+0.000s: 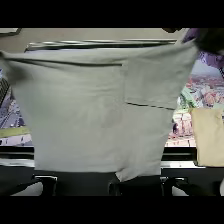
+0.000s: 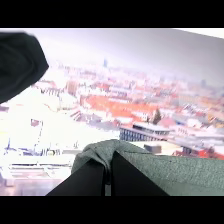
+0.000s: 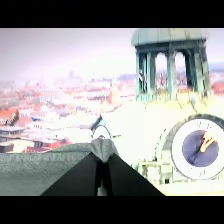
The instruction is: Fold the clothes and pants, and hang the long-sleeved shirts on hangers.
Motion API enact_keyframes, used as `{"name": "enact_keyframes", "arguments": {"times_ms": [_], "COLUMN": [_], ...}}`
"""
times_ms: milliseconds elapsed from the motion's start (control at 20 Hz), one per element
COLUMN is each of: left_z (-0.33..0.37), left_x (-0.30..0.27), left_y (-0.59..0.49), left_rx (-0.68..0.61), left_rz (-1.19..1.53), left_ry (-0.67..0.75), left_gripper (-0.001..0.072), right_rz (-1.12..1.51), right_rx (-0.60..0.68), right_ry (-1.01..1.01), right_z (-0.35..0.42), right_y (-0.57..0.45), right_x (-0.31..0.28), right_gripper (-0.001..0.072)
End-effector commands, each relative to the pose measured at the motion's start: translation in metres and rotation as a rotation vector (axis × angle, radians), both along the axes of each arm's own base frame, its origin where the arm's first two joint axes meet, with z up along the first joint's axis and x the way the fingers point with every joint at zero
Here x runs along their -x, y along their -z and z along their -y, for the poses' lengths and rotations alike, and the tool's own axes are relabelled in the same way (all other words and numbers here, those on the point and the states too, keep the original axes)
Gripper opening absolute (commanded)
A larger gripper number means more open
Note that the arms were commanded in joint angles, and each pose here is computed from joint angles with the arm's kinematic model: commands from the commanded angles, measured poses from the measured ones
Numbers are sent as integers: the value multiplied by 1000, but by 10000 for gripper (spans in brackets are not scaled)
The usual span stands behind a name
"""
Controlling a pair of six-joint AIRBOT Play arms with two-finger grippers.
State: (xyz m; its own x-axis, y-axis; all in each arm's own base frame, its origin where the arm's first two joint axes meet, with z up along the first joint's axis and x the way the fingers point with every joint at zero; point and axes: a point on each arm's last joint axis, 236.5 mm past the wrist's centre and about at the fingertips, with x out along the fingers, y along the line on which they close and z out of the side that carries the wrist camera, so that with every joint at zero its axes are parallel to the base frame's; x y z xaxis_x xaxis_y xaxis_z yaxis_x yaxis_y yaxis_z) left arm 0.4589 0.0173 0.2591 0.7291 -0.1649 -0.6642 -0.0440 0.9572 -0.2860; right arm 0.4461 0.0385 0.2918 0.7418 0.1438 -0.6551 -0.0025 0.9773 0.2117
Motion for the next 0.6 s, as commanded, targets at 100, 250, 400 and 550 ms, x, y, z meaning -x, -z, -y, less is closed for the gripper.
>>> {"name": "enact_keyframes", "arguments": {"times_ms": [100,250,400,550], "left_z": [8,10,3,4], "left_x": [-105,-150,-173,-163], "left_y": [216,251,248,256], "left_rx": [28,104,98,89], "left_rz": [-293,-229,-156,-203], "left_ry": [11,-34,-53,-29], "left_gripper": [14,14,14,15], "right_rz": [-296,-277,-224,-260], "right_rx": [-2,9,8,24], "right_ry": [20,44,56,55], "right_z": [0,5,6,9], "right_y": [186,246,265,271], "right_x": [-96,-140,-163,-156], "right_gripper": [37,37,37,37]}}
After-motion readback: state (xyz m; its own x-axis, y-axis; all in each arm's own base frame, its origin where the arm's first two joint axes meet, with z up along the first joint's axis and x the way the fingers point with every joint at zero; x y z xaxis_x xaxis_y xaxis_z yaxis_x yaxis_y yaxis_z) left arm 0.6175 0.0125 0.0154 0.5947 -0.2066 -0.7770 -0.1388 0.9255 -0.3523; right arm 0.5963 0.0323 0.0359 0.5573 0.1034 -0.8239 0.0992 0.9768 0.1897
